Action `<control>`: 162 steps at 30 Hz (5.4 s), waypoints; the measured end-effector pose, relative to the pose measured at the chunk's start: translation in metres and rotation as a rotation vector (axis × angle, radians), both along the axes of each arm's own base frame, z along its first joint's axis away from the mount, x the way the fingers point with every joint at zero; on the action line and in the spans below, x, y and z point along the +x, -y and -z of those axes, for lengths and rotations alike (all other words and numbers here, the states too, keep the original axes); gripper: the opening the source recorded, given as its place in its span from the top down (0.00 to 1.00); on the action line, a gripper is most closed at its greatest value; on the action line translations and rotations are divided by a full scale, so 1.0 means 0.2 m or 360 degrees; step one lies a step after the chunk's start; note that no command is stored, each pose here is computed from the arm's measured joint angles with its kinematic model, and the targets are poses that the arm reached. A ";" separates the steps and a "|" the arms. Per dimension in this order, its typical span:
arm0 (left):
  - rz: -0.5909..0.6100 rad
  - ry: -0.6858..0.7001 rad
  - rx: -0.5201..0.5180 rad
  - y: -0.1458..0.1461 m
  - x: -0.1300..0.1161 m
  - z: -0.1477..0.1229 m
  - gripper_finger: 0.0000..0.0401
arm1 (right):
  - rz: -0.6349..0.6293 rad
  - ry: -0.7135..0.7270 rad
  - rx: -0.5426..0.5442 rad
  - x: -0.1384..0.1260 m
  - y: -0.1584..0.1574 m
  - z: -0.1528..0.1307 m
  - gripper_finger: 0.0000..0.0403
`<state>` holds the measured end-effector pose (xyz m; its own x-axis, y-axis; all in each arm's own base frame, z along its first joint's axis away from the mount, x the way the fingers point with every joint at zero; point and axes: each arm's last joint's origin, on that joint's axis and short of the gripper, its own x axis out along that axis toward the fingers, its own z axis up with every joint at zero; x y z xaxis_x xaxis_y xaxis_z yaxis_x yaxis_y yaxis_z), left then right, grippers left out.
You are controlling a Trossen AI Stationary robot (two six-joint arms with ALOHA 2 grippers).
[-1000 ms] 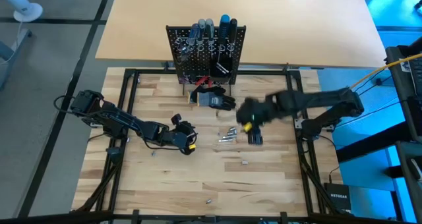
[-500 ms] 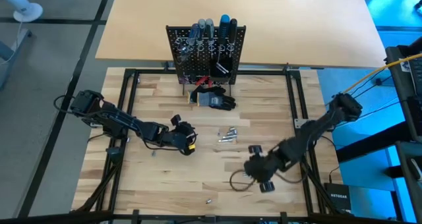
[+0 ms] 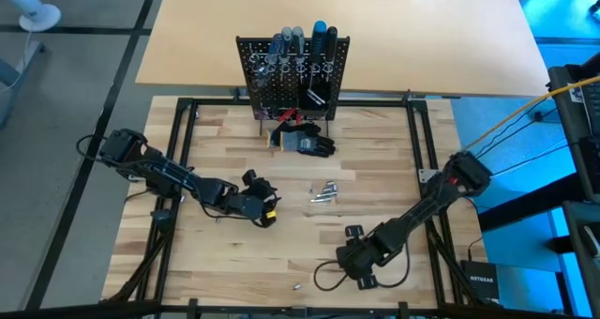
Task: Hang tools onto peg board
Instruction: Put the socket into the pegboard bin, then put the extension bar into the pegboard bin
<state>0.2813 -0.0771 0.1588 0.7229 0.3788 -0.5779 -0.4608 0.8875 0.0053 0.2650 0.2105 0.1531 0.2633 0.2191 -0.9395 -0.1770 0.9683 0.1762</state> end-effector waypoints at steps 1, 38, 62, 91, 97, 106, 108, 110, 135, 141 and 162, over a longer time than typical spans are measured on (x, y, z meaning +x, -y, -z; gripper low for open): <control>-0.0002 0.0003 -0.0008 0.00 0.00 0.00 0.67 | -0.0007 -0.0026 0.0015 0.00 -0.01 0.03 0.55; -0.0019 0.0056 -0.0123 0.07 -0.02 0.00 0.67 | 0.0097 0.0033 -0.0274 0.13 0.16 -0.20 0.83; 0.0136 -0.0047 0.0086 0.06 -0.02 0.00 0.67 | 0.0586 0.1083 -0.1069 0.36 1.20 -1.30 0.82; 0.0119 -0.0050 0.0089 0.04 -0.01 0.00 0.67 | 0.1091 0.0987 -0.0802 0.30 1.68 -1.24 0.55; 0.0119 -0.0050 0.0089 0.04 -0.01 0.00 0.67 | 0.1053 0.1001 -0.0762 0.28 1.64 -1.27 0.45; 0.0119 -0.0052 0.0090 0.04 -0.01 0.00 0.67 | 0.0836 0.0972 -0.0654 0.19 1.40 -1.34 0.44; 0.0119 -0.0052 0.0089 0.04 -0.01 0.00 0.67 | 0.0793 0.0960 -0.0610 0.18 1.32 -1.35 0.44; 0.0119 -0.0051 0.0089 0.04 -0.01 0.00 0.67 | 0.0737 0.0925 -0.0569 0.17 1.24 -1.34 0.44; 0.0122 -0.0050 0.0085 0.05 -0.02 0.00 0.67 | 0.0200 0.0626 -0.0383 0.17 0.55 -0.82 0.44; 0.0122 -0.0048 0.0084 0.05 -0.02 0.00 0.67 | 0.0193 0.0527 -0.0334 0.16 0.55 -0.63 0.44; 0.0120 -0.0050 0.0088 0.05 -0.02 0.00 0.67 | 0.0160 0.0208 -0.0459 0.37 0.62 -0.17 0.44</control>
<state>0.2783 -0.0862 0.1585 0.7322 0.3561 -0.5806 -0.3915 0.9176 0.0690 0.3397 0.0866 0.1881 0.3928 -0.0843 -0.9158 -0.0811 0.9887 -0.1258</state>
